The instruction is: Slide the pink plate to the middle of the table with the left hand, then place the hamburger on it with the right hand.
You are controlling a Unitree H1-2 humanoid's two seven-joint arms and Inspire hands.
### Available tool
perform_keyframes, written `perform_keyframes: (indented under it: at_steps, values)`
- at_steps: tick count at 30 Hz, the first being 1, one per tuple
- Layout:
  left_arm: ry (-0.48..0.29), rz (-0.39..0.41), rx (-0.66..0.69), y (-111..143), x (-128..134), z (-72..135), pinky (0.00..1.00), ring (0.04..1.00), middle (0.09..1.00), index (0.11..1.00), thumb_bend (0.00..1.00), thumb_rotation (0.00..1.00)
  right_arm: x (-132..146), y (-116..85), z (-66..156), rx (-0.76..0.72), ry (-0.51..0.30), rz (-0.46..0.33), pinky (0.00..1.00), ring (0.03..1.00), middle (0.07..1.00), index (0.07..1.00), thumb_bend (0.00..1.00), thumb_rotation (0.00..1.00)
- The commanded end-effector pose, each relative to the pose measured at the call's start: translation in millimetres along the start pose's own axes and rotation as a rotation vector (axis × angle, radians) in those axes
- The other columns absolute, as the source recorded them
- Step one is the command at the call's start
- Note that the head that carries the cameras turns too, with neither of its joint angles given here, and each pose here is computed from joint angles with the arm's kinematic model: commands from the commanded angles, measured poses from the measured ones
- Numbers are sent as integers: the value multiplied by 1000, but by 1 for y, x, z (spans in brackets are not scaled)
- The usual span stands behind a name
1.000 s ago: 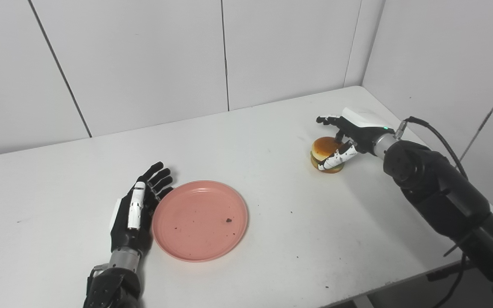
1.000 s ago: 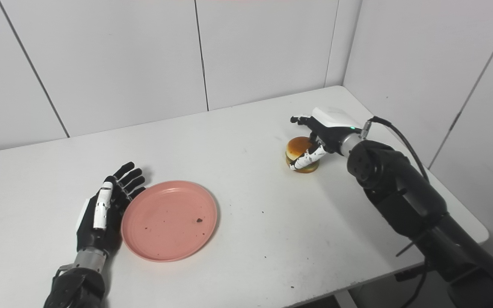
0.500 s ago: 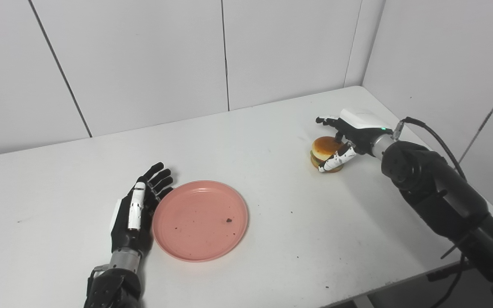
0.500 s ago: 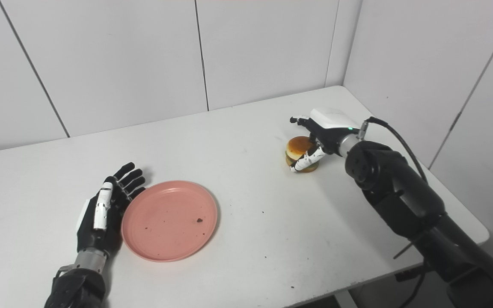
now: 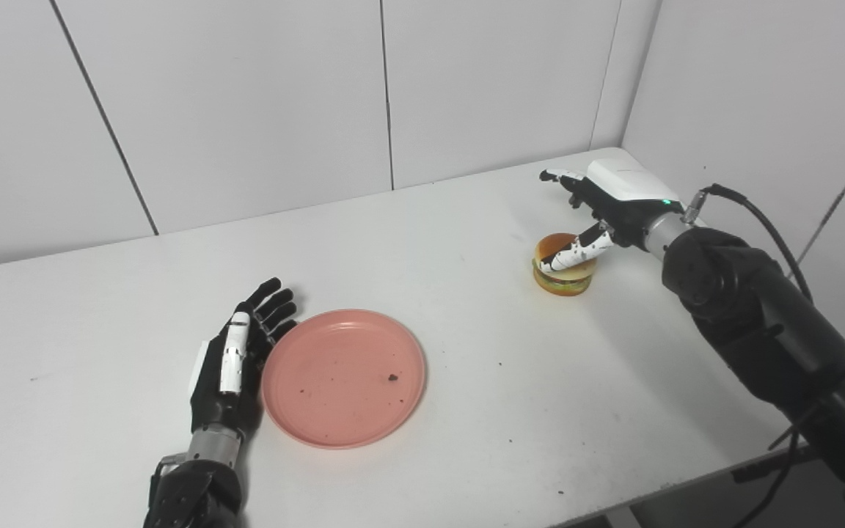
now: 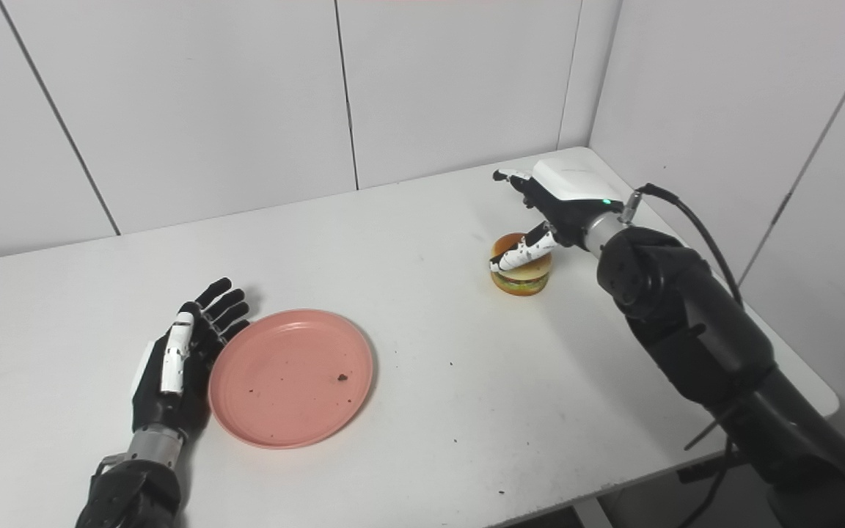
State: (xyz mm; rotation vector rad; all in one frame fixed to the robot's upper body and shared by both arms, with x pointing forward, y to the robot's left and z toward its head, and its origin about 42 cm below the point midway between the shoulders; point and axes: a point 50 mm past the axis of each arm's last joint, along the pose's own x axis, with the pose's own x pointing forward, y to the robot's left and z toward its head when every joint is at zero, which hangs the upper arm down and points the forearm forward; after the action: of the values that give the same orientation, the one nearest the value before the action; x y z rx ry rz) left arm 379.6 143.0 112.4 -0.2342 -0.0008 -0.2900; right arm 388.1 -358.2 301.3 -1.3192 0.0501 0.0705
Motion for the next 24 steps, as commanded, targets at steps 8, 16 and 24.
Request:
perform_keyframes:
  at_steps: [8, 16, 24]
  values:
    - [45, 9, -17, 0, -3, -6, 806, 828, 811, 778, 265, 946, 6, -17, -9, -11, 33, -49, 672, 798, 883, 872, 944, 352]
    - [44, 8, -17, 0, -4, -6, 807, 828, 812, 776, 265, 952, 25, 6, -25, -14, 57, 22, 721, 827, 871, 864, 916, 319]
    - [45, 9, -23, 0, -5, -6, 812, 829, 811, 776, 264, 949, 32, 21, -33, 5, 61, 42, 735, 844, 884, 884, 923, 323]
